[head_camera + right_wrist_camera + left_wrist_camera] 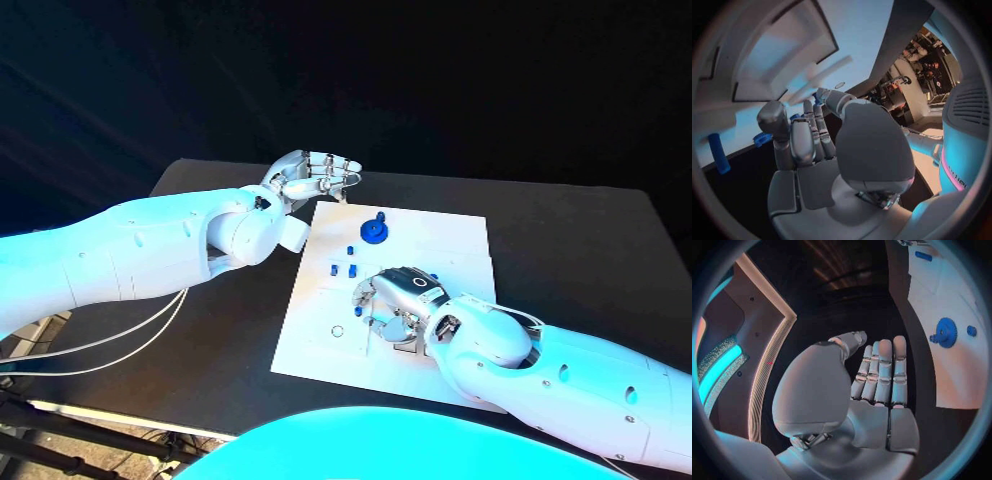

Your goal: Assemble the parts on the task board

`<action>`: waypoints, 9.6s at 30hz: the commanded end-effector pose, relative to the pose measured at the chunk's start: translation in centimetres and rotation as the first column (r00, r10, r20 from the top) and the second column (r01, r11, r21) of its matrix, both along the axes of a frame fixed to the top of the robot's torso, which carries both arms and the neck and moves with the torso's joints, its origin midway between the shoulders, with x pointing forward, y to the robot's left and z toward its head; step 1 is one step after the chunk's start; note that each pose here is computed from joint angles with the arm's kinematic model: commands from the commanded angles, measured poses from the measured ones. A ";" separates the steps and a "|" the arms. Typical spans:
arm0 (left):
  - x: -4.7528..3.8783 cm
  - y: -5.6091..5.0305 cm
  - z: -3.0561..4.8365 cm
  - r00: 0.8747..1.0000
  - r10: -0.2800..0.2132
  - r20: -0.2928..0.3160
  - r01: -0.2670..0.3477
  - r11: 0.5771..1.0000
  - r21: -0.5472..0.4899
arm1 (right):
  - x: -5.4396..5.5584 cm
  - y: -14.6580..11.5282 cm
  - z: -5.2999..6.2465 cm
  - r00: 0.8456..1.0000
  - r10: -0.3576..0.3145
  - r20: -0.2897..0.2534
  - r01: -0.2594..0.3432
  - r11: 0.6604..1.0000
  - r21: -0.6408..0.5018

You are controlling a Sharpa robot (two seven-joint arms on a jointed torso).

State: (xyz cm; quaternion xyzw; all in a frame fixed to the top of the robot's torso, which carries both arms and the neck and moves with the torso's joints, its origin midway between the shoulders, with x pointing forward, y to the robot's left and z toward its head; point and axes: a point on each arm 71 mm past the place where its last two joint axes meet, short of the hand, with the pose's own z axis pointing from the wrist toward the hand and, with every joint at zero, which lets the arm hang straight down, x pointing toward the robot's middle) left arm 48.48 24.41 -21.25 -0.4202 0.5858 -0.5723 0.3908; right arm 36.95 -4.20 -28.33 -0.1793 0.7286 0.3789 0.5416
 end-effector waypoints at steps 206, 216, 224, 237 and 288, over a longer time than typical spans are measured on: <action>0.29 0.1 -0.26 1.000 -0.021 -0.023 0.021 1.000 -0.006 | -2.0 2.1 1.1 0.993 0.044 -0.113 -0.037 0.997 0.065; 0.27 0.3 -0.28 0.999 -0.023 -0.024 0.023 1.000 -0.008 | -1.2 -1.7 3.7 0.992 -0.033 -0.118 0.051 0.987 0.151; 0.16 0.5 -0.26 1.000 -0.017 -0.023 0.017 1.000 -0.007 | 1.8 -10.1 5.4 0.906 -0.261 -0.332 0.329 0.930 0.166; -0.22 0.7 -0.14 1.000 -0.020 -0.021 0.020 1.000 -0.010 | -0.3 -18.9 4.9 0.771 -0.480 -0.419 0.520 0.854 -0.023; -0.33 0.7 -0.22 0.999 -0.026 -0.031 0.026 1.000 -0.011 | -2.0 -14.5 -0.9 0.751 -0.526 -0.399 0.472 0.850 -0.234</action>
